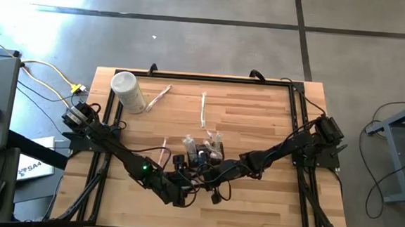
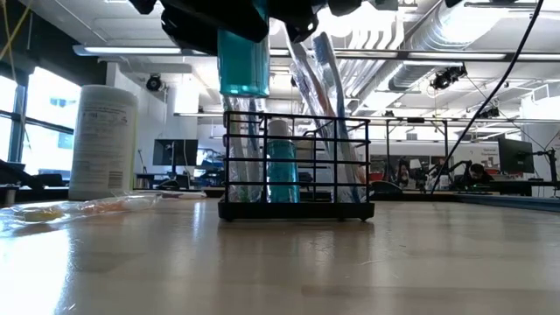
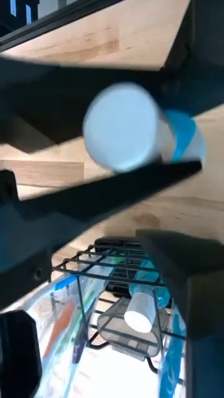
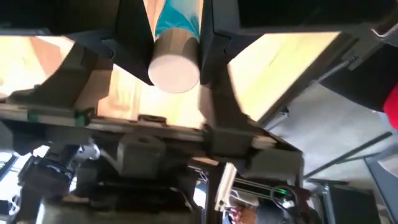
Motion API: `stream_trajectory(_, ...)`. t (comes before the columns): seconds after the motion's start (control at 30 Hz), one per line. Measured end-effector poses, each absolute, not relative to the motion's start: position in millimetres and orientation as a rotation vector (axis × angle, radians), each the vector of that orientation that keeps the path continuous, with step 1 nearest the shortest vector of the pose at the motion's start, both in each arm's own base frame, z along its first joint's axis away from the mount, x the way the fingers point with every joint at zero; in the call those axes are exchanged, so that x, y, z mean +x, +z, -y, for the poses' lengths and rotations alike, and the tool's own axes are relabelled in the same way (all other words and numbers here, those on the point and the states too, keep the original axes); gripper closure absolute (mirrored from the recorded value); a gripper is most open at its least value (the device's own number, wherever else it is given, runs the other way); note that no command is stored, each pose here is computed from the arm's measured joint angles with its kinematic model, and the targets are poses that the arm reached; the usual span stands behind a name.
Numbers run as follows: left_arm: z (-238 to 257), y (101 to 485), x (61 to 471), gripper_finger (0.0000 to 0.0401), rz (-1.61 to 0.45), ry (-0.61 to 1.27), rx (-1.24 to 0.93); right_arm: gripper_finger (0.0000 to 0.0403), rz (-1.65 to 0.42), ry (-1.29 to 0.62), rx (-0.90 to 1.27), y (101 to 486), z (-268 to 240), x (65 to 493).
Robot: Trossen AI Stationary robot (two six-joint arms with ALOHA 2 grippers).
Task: Pick & Place toothbrushing station
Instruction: Put the blue mouthwash into the black wire organizer
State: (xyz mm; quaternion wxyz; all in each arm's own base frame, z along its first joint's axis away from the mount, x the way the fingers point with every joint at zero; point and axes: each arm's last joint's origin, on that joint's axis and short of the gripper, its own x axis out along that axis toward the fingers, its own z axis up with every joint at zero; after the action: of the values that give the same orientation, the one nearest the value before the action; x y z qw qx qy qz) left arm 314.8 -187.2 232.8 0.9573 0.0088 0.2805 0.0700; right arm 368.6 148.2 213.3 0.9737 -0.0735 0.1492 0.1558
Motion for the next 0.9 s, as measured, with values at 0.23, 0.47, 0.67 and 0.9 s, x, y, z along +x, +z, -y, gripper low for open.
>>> stream_trajectory(0.23,187,230,313,0.0067,-0.609,0.125,0.030,0.0313,-0.374,0.161,-0.188,210,-155,360)
stream_trajectory(0.47,182,220,303,0.0062,-0.745,0.160,-0.015,0.0313,-0.404,0.015,-0.175,225,-160,343)
stream_trajectory(0.67,180,211,291,0.0061,-0.874,0.230,-0.106,0.0313,-0.346,-0.084,-0.139,246,-155,335)
stream_trajectory(0.9,184,209,283,0.0061,-0.900,0.253,-0.116,0.0313,-0.324,-0.168,-0.154,252,-148,334)
